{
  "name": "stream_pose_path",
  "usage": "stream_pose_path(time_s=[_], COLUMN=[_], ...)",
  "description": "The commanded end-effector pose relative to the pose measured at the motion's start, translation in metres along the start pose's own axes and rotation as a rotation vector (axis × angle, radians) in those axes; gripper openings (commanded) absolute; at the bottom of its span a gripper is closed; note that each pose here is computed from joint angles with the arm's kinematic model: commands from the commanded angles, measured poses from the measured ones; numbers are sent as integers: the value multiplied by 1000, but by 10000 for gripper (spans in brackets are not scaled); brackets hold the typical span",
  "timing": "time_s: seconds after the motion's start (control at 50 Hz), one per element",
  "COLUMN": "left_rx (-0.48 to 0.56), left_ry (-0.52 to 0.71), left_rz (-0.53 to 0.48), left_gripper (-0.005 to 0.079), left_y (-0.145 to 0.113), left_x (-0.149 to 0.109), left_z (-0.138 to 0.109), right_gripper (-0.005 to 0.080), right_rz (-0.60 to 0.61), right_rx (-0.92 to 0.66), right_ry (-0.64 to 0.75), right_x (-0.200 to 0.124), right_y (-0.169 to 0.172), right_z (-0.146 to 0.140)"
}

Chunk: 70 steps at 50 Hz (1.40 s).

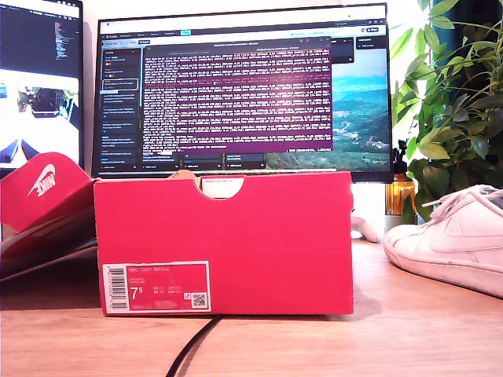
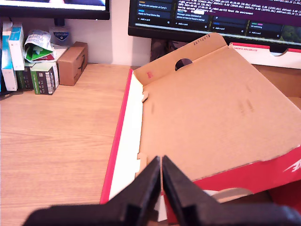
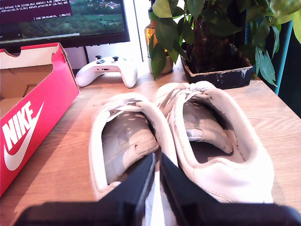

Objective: Pack the white shoes by picking the first shoe and placing it inside the red shoebox, left side, then picking and rotating the second shoe and placing it in the shoebox

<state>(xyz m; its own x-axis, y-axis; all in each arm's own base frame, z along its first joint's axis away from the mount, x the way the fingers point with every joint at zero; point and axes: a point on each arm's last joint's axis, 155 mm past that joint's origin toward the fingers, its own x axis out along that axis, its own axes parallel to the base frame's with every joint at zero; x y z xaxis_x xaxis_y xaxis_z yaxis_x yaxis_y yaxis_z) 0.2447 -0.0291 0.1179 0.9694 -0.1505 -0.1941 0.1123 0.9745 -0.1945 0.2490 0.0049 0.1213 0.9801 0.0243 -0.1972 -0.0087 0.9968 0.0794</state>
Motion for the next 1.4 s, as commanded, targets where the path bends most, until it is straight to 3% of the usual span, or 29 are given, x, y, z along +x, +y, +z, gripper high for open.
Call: stream_pose_path(time_s=[0.0, 0.64, 0.76, 0.96, 1.16, 1.28, 1.38], left_rx=[-10, 17, 10, -37, -188, -242, -204], left_ry=[59, 54, 42, -92, -289, -394, -419], left_rz=[1, 29, 20, -75, -219, -326, -430], left_gripper=[-19, -19, -19, -19, -19, -19, -19], left_y=[2, 7, 5, -14, -38, -54, -76], left_x=[1, 1, 1, 0, -14, -31, -46], left_z=[-18, -18, -14, 20, 74, 105, 121], right_gripper=[-13, -13, -13, -13, -13, -13, -13], right_rz=[-3, 2, 39, 189, 384, 485, 558], right_rx=[2, 5, 82, 306, 533, 576, 554], right_ry=[9, 8, -16, -197, -365, -405, -400], right_x=[2, 2, 2, -7, -31, -47, -60], right_y=[-1, 0, 7, 29, 49, 62, 75], right_z=[-6, -6, 1, 52, 107, 131, 146])
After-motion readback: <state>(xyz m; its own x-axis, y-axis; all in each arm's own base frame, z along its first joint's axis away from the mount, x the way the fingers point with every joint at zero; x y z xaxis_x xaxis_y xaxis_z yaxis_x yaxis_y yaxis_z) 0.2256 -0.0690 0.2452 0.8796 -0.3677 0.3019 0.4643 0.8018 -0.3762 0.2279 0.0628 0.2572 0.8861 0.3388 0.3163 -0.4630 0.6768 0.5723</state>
